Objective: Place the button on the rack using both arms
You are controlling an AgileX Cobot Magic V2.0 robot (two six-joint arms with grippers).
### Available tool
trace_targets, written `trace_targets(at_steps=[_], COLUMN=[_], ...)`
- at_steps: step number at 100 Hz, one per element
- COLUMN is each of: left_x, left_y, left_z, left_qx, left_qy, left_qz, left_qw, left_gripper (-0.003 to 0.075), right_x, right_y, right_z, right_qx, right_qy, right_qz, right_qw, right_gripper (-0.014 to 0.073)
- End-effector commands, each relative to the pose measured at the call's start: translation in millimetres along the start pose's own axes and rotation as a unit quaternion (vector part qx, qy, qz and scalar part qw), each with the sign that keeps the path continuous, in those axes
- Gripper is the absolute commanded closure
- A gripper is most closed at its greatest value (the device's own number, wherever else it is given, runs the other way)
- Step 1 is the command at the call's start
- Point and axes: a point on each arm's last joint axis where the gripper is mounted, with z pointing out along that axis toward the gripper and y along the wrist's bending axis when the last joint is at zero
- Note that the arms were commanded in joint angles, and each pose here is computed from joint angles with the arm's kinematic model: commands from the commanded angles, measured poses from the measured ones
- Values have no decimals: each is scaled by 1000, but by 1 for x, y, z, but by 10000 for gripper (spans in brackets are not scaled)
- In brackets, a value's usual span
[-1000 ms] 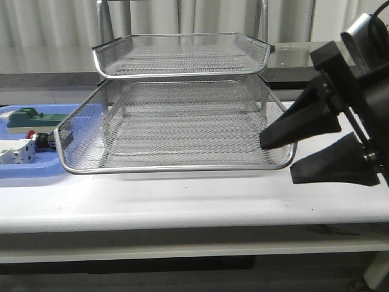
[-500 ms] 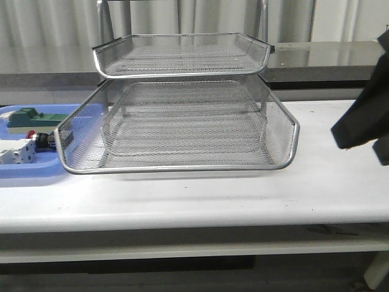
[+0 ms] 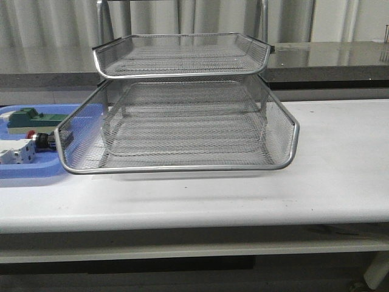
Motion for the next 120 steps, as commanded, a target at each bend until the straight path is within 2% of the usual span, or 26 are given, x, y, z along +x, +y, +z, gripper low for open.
trace_targets(at_steps=[1,24,34,48,69,120], left_x=[2,2,2,2,2,2], left_y=[-1,-1,-1,-1,-1,-1], left_z=[-2,-2,-2,-2,-2,-2], left_qx=[4,4,4,4,4,4], left_qy=[-37,-37,-37,-37,-37,-37], left_qz=[-9,-9,-9,-9,-9,-9], left_qw=[999,999,999,999,999,999], left_gripper=[741,741,741,741,741,741], right_x=[-8,6,10,12,12,13], right_y=[1,4,5,5,5,5], right_z=[-22,-45,-50,-54,-55,-55], right_qx=[16,19,19,19,19,19], right_qy=[-43,-48,-50,-59,-60,-58], right_qz=[-10,-24,-26,-28,-28,-28], right_qw=[999,998,998,998,998,998], right_gripper=[188,198,237,388,670,655])
